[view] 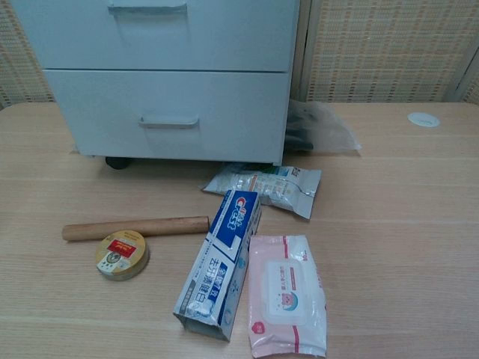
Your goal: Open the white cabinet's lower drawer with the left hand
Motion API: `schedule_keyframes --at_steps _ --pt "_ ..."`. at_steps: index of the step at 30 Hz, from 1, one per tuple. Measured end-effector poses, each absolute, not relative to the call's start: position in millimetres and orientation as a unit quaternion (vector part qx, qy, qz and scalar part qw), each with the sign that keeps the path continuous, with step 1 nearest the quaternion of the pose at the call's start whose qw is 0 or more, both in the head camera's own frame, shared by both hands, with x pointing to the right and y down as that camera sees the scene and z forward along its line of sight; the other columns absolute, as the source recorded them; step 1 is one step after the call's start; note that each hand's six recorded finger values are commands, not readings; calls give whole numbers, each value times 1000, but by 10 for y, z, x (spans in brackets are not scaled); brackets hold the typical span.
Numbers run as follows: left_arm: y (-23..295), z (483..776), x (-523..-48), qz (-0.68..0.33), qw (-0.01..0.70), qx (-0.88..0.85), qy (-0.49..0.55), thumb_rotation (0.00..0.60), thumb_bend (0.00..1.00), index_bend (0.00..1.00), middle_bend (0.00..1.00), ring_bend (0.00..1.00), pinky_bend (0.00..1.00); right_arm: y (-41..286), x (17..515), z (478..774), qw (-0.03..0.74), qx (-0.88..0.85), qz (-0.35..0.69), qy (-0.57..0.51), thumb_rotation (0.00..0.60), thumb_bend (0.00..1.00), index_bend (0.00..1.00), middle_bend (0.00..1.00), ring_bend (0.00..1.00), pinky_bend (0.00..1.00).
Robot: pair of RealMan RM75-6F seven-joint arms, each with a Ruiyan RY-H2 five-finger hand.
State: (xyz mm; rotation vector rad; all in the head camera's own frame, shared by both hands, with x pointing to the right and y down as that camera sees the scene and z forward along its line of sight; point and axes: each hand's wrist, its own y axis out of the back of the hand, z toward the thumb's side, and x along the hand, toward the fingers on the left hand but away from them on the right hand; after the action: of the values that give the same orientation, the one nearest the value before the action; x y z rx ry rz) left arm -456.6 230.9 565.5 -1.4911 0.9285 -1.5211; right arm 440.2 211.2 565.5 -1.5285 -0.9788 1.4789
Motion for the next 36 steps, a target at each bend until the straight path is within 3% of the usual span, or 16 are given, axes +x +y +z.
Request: schedule_keyframes --at_steps 16,19,24,27,30,36 --pt "2230 5601 -4502 -586 404 -599 368 600 290 246 288 284 254 2126 4432 5615 392 -599 579 -390 600 45 162 264 152 60" --pt "2189 5582 -4470 -577 410 -603 367 600 291 246 334 331 345 2129 4438 5600 393 -598 578 -392 600 45 163 264 152 63" --pt "2073 5543 -4399 -551 415 -619 375 600 291 246 525 537 723 2117 4423 5589 396 -599 575 -393 600 46 162 264 152 84" --pt "1943 5510 -4322 -526 417 -637 378 600 291 246 661 679 863 2107 4406 5587 398 -601 572 -391 600 45 162 264 152 84" --pt "1766 5468 -4202 -494 423 -659 379 600 352 251 811 819 959 2101 4398 5594 398 -603 572 -390 600 45 163 264 152 84" --pt "1430 5419 -3871 -434 427 -707 359 600 542 256 932 941 1000 2087 4384 5600 399 -604 571 -387 600 46 162 264 152 84"
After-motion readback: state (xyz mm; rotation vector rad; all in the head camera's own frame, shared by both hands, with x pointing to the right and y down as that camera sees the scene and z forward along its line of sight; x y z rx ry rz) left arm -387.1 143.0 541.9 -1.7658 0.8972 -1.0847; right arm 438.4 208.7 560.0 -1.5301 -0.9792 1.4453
